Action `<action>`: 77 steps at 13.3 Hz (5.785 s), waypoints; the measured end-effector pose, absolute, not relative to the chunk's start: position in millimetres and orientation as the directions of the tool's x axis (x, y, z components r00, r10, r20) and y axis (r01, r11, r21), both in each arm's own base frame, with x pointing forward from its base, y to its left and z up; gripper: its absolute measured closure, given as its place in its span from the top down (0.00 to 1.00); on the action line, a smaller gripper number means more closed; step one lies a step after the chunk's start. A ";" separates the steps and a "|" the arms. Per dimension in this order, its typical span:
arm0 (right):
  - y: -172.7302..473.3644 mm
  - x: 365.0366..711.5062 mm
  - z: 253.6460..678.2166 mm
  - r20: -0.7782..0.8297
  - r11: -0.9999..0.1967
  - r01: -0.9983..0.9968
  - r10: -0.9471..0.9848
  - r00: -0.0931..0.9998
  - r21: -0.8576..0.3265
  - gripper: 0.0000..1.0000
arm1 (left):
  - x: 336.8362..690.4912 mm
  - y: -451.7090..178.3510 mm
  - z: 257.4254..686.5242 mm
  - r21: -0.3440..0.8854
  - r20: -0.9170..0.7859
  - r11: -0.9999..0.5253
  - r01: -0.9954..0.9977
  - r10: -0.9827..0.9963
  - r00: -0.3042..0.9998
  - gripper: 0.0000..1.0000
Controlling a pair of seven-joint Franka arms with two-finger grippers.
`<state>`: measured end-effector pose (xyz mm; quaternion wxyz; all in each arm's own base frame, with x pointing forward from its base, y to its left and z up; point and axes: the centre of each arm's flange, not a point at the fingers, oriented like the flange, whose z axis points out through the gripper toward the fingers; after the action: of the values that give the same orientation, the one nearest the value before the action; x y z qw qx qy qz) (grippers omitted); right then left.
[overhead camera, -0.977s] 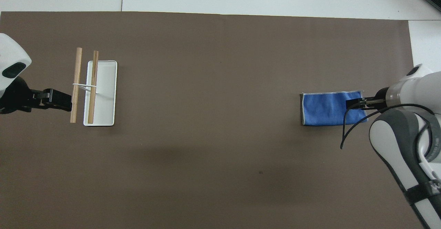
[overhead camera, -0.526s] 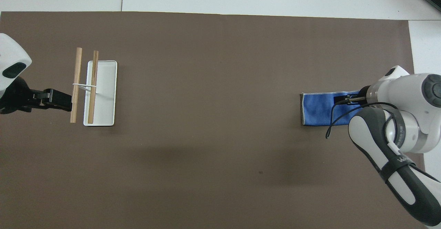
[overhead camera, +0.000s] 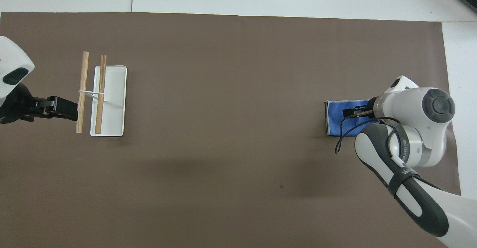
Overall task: Right arm passes towel to left arm to hang
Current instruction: 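Reach the right gripper down onto the blue towel and grasp it, then lift the towel with the right gripper while the left gripper approaches, then grasp the towel with the left gripper and open the right gripper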
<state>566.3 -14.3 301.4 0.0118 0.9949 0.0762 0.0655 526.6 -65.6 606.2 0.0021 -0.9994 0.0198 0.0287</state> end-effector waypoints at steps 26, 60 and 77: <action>79.2 556.2 359.7 0.167 -0.998 -0.043 -0.050 0.985 -0.047 0.04 | 523.7 -66.5 602.8 -0.006 -0.066 -0.999 -0.041 -0.040 0.997 1.00; 293.4 493.8 497.8 0.039 -0.743 -0.199 -0.289 0.956 -0.639 0.04 | 452.9 -294.6 482.9 0.580 -0.289 -0.357 0.732 0.750 0.595 1.00; 293.0 492.1 505.5 0.051 -0.740 -0.191 -0.290 0.956 -0.644 0.04 | 447.9 -311.8 479.0 0.516 -0.443 -0.179 0.838 0.781 0.440 0.76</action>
<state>492.1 293.0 505.5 -0.3363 0.9299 -0.1291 0.0739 447.9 -311.8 479.0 -0.3631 -0.7668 -0.5278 0.0391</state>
